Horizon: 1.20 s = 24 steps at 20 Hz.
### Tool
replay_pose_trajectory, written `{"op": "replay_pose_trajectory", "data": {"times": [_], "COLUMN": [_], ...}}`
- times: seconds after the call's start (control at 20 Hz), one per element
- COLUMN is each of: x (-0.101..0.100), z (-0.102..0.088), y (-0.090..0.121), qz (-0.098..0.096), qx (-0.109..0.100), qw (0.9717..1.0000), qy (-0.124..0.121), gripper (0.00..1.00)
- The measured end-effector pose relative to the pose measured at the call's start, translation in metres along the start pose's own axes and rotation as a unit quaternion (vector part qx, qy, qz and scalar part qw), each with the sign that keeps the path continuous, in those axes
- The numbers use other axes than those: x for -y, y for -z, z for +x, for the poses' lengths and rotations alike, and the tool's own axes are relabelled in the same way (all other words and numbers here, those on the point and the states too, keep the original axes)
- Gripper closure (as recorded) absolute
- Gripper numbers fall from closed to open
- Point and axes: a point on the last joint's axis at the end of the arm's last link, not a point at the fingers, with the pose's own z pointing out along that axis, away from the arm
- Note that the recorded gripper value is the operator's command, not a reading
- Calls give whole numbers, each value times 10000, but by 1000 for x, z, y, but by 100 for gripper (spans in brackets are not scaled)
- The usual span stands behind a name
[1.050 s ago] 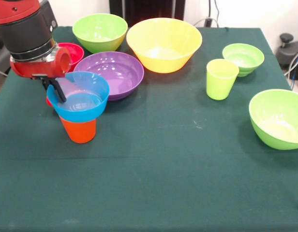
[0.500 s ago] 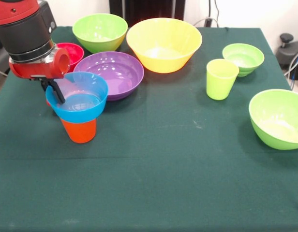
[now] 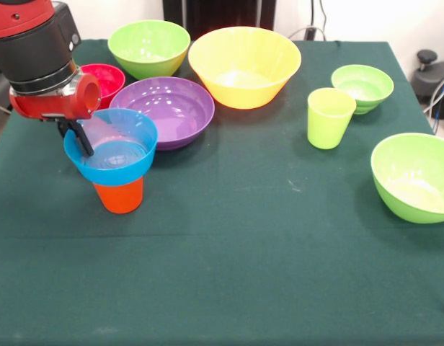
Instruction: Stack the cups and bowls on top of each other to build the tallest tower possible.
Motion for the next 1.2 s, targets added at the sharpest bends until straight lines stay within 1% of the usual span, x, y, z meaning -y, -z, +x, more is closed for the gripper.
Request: {"op": "replay_pose_trajectory", "data": {"times": [0.65,0.7,0.8,0.85,0.9,0.95,1.2], "x": [1,1,1,1,1,1,2], "z": [0,0,0,0,0,0,0], "y": [0,0,0,0,0,0,0], "qz": [9,13,15,16,16,16,17], "qx": [6,6,5,5,6,6,8], "qw": [10000,10000,10000,10000,10000,10000,10000], "qy": [4,5,7,8,8,8,-1], "gripper": [100,0,0,100,100,0,0]}}
